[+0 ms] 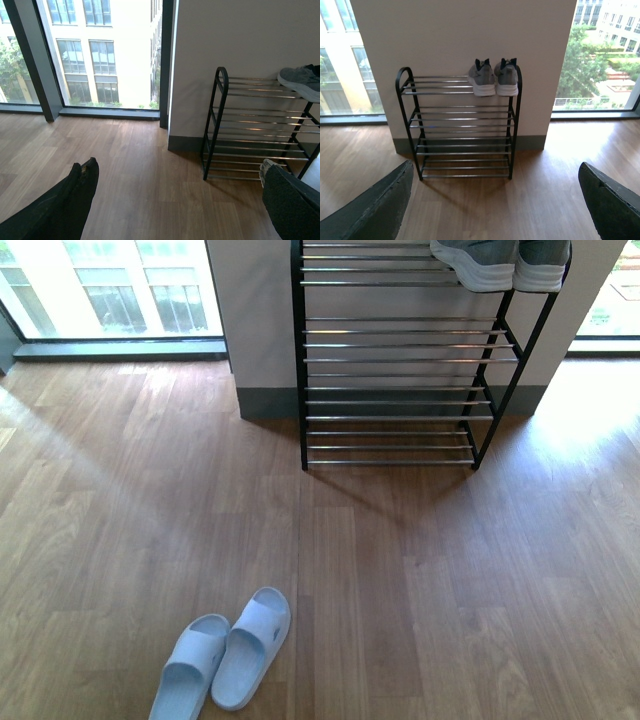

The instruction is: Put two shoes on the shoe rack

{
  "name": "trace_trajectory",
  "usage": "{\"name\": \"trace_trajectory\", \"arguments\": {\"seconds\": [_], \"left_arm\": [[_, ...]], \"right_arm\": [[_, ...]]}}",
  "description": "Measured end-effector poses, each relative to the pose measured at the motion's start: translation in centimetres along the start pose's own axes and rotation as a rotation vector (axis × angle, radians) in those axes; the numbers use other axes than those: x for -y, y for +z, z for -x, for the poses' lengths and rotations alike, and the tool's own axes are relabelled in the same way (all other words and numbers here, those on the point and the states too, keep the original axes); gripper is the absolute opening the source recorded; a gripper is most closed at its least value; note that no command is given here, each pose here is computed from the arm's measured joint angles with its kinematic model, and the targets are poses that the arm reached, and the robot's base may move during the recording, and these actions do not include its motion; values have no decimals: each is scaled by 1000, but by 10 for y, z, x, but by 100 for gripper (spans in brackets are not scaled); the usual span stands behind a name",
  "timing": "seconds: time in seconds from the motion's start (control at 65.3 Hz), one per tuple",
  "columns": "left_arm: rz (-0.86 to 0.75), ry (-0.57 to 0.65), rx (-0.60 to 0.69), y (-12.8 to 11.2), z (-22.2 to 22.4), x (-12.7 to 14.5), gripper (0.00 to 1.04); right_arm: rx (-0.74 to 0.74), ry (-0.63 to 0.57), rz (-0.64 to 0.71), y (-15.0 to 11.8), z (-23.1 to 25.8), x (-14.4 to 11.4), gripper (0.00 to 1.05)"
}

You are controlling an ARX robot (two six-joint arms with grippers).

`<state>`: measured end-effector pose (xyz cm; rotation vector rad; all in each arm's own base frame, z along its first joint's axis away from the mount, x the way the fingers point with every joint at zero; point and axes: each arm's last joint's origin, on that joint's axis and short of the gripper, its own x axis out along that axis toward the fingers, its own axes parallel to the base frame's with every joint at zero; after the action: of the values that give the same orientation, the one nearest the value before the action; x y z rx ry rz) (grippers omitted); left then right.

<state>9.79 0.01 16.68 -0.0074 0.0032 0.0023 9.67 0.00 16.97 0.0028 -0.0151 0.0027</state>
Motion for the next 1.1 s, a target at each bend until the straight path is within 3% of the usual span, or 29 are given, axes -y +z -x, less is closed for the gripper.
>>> {"name": "trace_trajectory", "arguments": {"seconds": [1.103], "left_arm": [[0, -1, 0, 0, 0, 0, 95]], "right_arm": [[0, -5, 0, 0, 0, 0, 96]]}}
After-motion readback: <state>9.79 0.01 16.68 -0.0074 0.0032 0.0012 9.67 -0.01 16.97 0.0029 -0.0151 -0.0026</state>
